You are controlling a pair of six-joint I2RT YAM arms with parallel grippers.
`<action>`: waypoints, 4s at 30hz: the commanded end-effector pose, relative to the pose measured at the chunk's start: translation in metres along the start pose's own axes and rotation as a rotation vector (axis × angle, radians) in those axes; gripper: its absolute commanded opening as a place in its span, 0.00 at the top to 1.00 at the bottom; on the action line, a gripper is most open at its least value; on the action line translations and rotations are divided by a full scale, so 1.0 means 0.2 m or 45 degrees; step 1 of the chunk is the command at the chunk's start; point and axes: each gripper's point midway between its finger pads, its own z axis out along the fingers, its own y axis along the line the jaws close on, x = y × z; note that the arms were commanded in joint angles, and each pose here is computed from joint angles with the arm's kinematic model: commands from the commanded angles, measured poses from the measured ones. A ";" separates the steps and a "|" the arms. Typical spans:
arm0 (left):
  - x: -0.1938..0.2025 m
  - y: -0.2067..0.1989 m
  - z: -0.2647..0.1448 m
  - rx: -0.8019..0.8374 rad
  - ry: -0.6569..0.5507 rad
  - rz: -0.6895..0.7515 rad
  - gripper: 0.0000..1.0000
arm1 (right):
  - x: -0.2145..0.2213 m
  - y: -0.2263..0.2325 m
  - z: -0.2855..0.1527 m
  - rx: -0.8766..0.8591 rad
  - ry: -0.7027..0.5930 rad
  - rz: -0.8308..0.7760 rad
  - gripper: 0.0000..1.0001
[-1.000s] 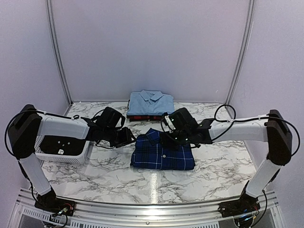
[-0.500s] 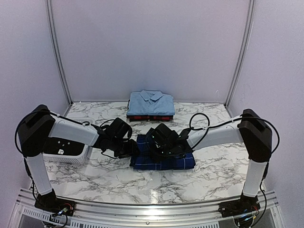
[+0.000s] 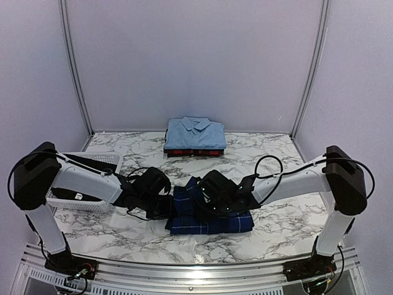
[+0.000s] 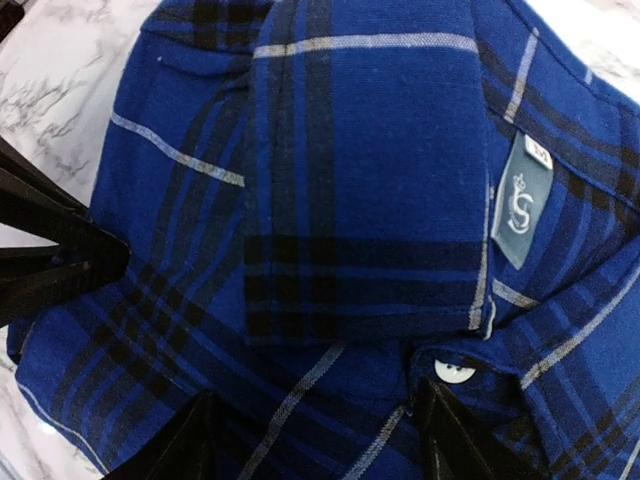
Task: Fold and stack the long sleeve shirts
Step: Move the square-folded shirt to the center of the board.
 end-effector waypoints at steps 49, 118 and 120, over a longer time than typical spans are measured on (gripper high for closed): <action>-1.22 0.41 -0.08 -0.099 -0.423 -0.114 0.68 | -0.83 -1.12 0.08 -0.427 -0.405 0.692 0.65; -1.12 0.21 0.29 0.112 -0.214 -0.101 1.00 | -0.89 -1.09 0.32 -0.614 -0.438 0.997 1.00; -1.03 0.18 0.26 0.105 -0.195 -0.099 1.00 | -0.81 -1.06 0.27 -0.614 -0.430 1.005 1.00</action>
